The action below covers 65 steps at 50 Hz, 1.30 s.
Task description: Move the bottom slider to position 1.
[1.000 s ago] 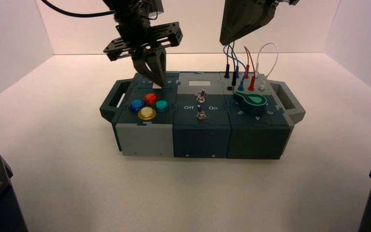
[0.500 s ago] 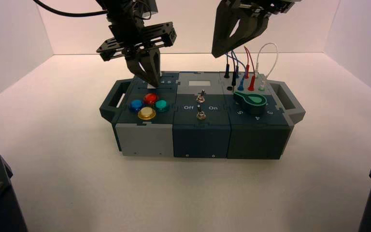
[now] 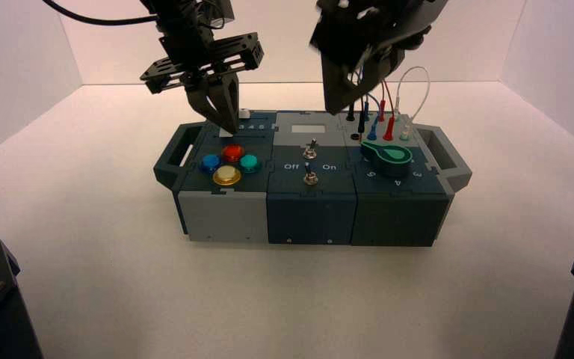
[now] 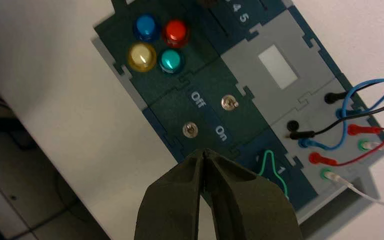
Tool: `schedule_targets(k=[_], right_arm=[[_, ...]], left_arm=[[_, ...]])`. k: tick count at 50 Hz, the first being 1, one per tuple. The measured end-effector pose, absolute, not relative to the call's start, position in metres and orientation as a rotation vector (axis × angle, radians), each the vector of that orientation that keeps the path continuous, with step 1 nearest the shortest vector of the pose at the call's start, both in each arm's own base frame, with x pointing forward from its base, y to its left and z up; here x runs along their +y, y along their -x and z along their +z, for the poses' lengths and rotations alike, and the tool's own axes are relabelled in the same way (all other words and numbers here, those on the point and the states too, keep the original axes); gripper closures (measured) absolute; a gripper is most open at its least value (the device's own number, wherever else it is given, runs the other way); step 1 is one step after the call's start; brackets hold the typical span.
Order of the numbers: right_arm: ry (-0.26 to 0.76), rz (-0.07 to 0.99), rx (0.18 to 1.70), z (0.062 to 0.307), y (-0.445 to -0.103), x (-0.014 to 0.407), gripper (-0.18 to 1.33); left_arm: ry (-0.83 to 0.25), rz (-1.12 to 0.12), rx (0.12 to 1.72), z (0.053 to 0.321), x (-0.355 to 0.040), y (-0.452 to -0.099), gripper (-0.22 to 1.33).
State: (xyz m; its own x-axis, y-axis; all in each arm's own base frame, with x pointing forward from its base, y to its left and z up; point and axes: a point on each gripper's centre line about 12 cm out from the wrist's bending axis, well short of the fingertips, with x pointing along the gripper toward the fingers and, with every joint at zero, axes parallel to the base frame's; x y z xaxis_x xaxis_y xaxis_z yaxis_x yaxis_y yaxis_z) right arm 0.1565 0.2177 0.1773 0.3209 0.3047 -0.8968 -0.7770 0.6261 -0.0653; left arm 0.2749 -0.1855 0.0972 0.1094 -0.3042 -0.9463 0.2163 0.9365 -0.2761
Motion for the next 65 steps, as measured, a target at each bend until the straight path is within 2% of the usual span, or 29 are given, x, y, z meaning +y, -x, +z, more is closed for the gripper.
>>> schedule_targets(k=[3, 9, 31, 65], right_arm=[[0.721, 0.726, 0.978, 0.175, -0.146, 0.228, 1.28], [0.809, 0.775, 0.91, 0.179, -0.136, 0.247, 1.28], [0.874, 0.825, 0.862, 0.174, -0.128, 0.261, 1.28], [0.873, 0.83, 0.827, 0.182, -0.13, 0.268, 1.28]], left_arm=[[0.075, -0.381, 1.413, 0.098, -0.183, -0.276, 1.28], [0.072, -0.382, 1.424, 0.097, -0.182, -0.275, 1.28], [0.067, -0.386, 1.431, 0.097, -0.182, -0.274, 1.28], [0.07, -0.377, 1.439, 0.095, -0.174, -0.275, 1.28]])
